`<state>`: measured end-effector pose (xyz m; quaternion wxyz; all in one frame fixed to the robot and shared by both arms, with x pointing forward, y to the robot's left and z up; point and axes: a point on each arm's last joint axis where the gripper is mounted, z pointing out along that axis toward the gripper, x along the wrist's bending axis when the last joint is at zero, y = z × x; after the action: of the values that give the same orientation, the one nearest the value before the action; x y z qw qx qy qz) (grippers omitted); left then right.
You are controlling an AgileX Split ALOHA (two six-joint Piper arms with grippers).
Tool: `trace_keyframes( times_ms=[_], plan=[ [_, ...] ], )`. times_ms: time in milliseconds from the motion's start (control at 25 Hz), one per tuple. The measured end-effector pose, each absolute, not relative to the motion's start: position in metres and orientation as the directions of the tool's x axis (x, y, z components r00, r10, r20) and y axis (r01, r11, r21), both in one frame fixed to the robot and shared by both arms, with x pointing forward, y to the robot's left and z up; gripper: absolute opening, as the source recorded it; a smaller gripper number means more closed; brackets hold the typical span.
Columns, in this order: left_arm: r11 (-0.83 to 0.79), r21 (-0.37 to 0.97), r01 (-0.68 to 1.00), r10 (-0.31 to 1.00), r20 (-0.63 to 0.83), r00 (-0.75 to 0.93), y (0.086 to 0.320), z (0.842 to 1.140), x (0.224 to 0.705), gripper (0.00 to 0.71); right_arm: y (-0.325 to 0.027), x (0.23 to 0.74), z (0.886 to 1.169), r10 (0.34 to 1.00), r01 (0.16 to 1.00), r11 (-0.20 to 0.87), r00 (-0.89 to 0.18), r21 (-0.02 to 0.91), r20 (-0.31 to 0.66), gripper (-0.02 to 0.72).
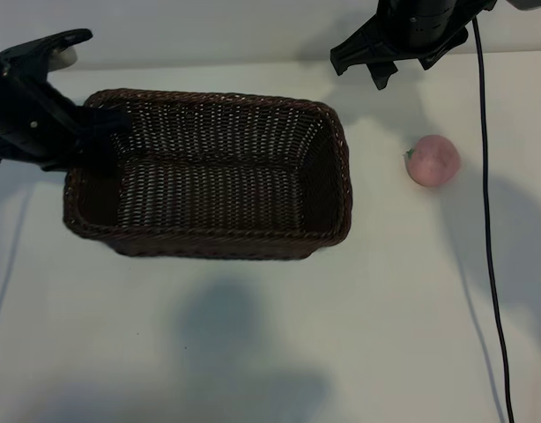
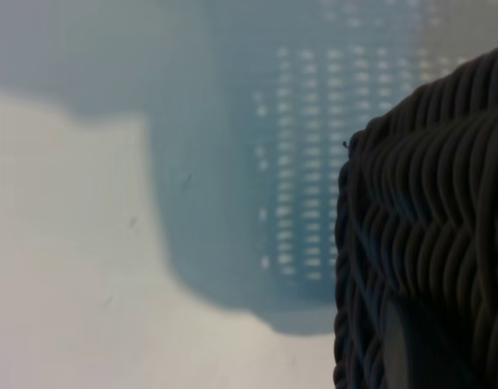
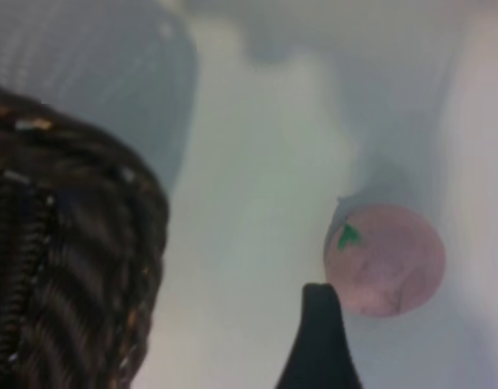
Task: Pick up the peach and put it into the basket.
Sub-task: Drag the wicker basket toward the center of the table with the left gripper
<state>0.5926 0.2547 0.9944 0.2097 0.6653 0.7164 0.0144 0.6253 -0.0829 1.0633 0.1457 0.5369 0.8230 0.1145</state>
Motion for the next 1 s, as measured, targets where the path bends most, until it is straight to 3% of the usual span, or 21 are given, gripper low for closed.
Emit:
trace_keyframes(
  times_ms=[440, 1000],
  plan=[
    [0.131, 0.288, 0.949, 0.944, -0.328, -0.03, 0.248, 0.976, 0.63, 0.099, -0.083, 0.625, 1.063, 0.917, 0.851, 0.397, -0.381, 0.343, -0.117, 0.533],
    [0.132, 0.243, 0.961, 0.945, -0.325, -0.048, 0.247, 0.942, 0.644, 0.097, -0.083, 0.625, 1.063, 0.917, 0.852, 0.397, -0.381, 0.342, -0.117, 0.533]
  ],
)
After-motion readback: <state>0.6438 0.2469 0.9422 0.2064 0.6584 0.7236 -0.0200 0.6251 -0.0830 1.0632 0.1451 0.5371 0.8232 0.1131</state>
